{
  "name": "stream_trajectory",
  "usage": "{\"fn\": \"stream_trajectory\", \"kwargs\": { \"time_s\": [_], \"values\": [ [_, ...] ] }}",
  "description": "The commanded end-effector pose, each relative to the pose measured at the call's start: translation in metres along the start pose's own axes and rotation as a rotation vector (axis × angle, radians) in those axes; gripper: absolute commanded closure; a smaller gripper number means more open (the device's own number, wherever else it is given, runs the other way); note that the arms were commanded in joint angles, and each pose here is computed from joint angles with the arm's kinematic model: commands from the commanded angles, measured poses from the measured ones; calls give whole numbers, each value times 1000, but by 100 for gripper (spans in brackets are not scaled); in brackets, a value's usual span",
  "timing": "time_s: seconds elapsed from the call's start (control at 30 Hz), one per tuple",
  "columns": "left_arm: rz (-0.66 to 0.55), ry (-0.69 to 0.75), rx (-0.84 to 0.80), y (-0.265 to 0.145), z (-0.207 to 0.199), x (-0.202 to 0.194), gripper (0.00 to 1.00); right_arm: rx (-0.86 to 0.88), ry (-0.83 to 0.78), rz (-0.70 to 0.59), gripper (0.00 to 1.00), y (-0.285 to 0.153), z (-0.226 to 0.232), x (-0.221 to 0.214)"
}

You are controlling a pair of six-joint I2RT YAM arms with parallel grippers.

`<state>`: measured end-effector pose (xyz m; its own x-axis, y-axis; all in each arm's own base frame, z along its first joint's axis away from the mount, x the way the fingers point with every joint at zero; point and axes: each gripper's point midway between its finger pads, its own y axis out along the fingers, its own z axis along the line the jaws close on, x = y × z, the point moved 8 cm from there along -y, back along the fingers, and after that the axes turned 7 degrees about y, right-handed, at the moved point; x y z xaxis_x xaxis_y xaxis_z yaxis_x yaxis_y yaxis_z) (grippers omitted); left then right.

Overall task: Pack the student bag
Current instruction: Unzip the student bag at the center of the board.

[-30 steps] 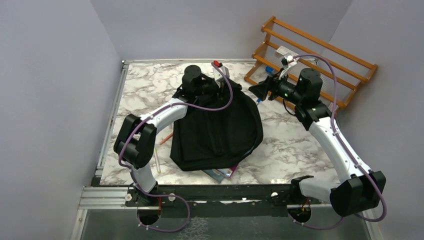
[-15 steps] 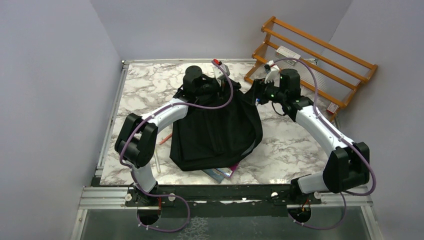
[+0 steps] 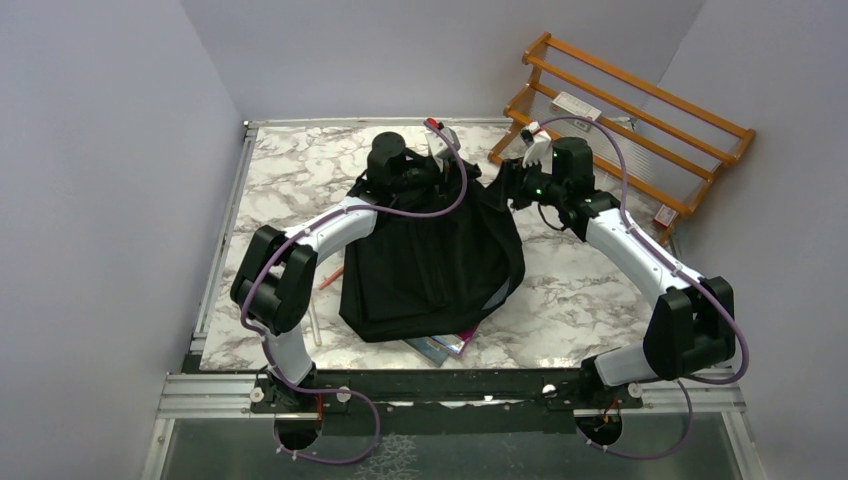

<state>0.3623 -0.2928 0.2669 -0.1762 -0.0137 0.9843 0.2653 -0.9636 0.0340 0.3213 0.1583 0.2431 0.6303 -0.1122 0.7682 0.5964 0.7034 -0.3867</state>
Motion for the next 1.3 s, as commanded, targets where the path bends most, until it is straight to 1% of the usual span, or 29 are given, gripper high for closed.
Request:
{"fn": "stream_trajectory", "kwargs": {
  "time_s": [0.0,0.1,0.27,0.47,0.57,0.8,0.87,0.97,1.03,1.07,1.27],
  "values": [
    [-35,34,62,1,6,9,100,27,-43,-27,36,-9,14,11],
    [-32,32,81,1,7,9,100,40,-56,-43,36,-16,20,16],
    [-31,29,84,1,7,9,100,76,-59,-35,36,-19,30,16],
    [-33,27,81,1,7,9,100,35,-45,-17,36,-6,21,8],
    [-32,23,79,1,7,9,100,11,-46,-15,38,1,16,6],
    [-32,23,86,1,8,9,100,-60,-36,-49,58,3,9,8],
    [-34,-8,109,1,9,11,100,-88,-31,-71,67,1,8,8],
    [-31,-34,168,-1,12,12,100,-102,-27,-102,84,-3,8,9],
    [-23,-65,237,-3,17,11,100,-110,-21,-123,95,-6,9,10],
    [-19,-82,276,-4,19,10,100,-118,-17,-134,98,-7,9,11],
    [28,-177,560,-22,35,4,100,-165,-2,-182,99,-15,8,12]
  ]
}}
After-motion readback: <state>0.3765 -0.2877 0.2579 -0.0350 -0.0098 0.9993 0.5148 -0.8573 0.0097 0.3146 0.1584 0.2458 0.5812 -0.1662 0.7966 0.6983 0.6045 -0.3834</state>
